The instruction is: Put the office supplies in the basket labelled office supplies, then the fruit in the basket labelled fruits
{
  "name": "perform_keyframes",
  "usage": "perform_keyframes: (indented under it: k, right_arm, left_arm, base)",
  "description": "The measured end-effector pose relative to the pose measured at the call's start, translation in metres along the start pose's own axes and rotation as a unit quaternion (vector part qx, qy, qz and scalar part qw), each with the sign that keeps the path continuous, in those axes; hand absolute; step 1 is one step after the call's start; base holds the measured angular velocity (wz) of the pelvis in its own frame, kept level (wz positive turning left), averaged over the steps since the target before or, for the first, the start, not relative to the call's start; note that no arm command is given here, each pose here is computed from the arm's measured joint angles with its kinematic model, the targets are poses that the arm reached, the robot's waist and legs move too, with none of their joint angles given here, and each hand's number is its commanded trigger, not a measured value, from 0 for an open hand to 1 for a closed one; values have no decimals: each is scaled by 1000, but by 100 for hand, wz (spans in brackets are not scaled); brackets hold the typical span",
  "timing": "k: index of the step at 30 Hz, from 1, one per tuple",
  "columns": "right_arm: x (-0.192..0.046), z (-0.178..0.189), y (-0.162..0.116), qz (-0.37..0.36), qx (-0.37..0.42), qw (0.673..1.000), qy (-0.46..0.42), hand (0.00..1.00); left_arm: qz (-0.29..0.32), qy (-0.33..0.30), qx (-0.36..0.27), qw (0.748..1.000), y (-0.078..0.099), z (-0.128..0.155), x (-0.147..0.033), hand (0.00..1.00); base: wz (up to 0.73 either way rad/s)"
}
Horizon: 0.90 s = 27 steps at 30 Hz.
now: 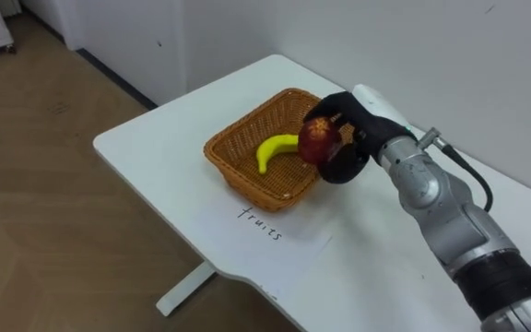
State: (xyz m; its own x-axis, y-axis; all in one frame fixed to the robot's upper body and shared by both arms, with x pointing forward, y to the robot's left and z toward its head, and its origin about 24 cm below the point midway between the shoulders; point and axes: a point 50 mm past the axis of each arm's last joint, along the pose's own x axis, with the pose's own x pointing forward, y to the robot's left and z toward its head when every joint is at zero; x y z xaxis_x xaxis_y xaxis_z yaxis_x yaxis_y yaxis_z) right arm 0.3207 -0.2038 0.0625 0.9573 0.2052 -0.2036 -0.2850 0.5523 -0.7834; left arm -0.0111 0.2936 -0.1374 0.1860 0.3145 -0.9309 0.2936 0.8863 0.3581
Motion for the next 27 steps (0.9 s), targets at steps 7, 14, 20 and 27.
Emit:
perform_keyframes:
  k: [7,14,20,27]
  right_arm:
    - [0,0,0,1,1,1000,0,100]
    - [0,0,1,1,1,1000,0,100]
    - [0,-1,1,2,1,1000,1,12]
    - [-1,-11,3,5,14,1000,21,0]
  left_arm:
    - [-1,5,0,1000,-1,-3,-1,0]
    - [-7,19,0,1000,-4,-11,-1,0]
    - [-10,23,-1,1000,-5,-14,-2,0]
    - [-12,27,0,1000,-6,-17,-3,0]
  base:
    - [5]
    - [5]
    - [4]
    - [6]
